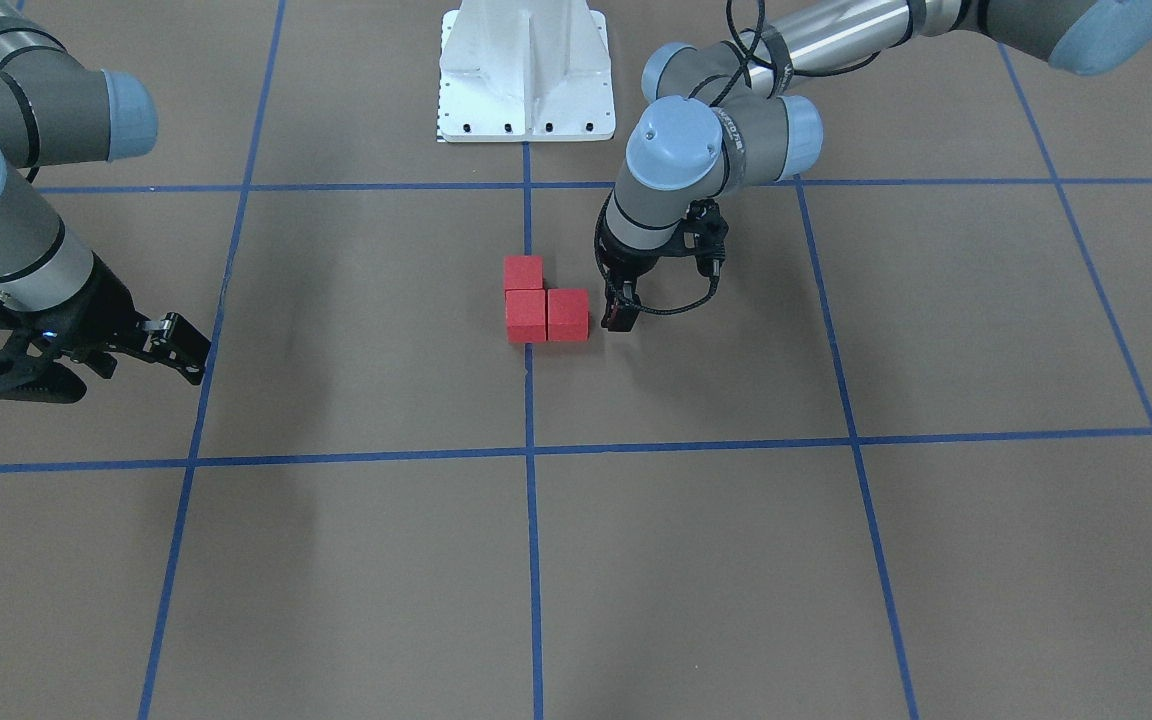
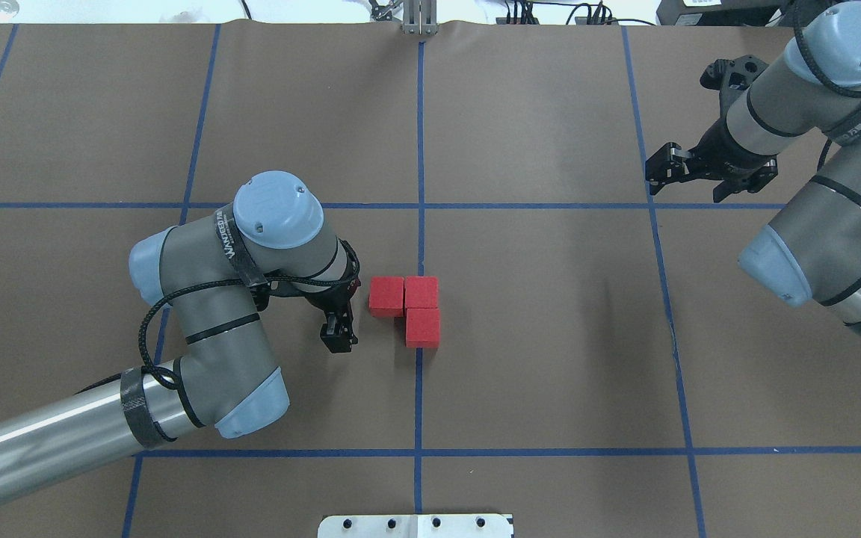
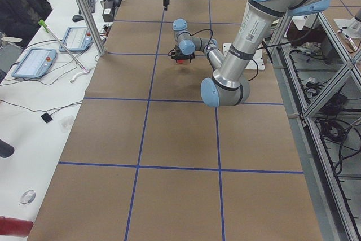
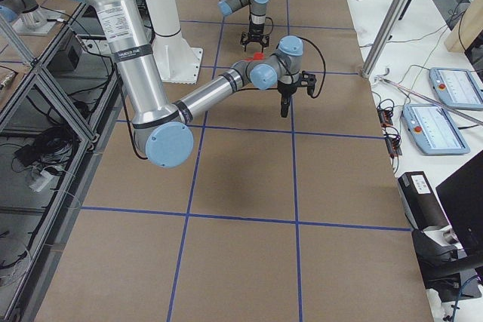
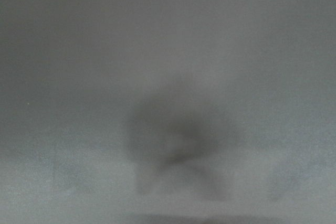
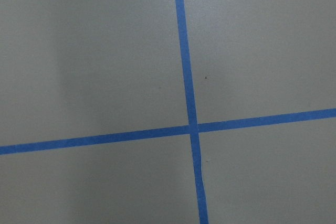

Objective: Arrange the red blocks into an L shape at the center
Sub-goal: 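Open the left gripper and raise it away from the cubes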

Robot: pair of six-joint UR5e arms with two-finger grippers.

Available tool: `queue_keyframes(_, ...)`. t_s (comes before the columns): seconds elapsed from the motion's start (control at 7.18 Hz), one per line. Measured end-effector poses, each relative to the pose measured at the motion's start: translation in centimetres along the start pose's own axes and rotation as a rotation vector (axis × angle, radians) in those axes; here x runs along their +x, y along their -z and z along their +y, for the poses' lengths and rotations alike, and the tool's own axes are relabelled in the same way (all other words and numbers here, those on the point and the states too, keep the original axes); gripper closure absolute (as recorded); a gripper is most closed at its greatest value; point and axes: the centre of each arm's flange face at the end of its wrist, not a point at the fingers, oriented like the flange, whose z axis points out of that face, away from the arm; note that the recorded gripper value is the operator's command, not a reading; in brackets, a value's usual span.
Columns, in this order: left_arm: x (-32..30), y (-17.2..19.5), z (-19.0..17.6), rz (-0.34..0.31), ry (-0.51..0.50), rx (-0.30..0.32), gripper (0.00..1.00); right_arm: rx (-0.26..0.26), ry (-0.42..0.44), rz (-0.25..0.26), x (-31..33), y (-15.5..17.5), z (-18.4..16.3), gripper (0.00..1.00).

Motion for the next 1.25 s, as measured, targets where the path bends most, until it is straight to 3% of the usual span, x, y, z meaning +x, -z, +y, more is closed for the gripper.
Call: queue_keyframes(1.25, -2.4, -1.4, 1.8, -0.037, -0.027, -0.002, 0.00, 0.003, 0.001, 0.000, 0.1, 0.1, -0.1, 0.01)
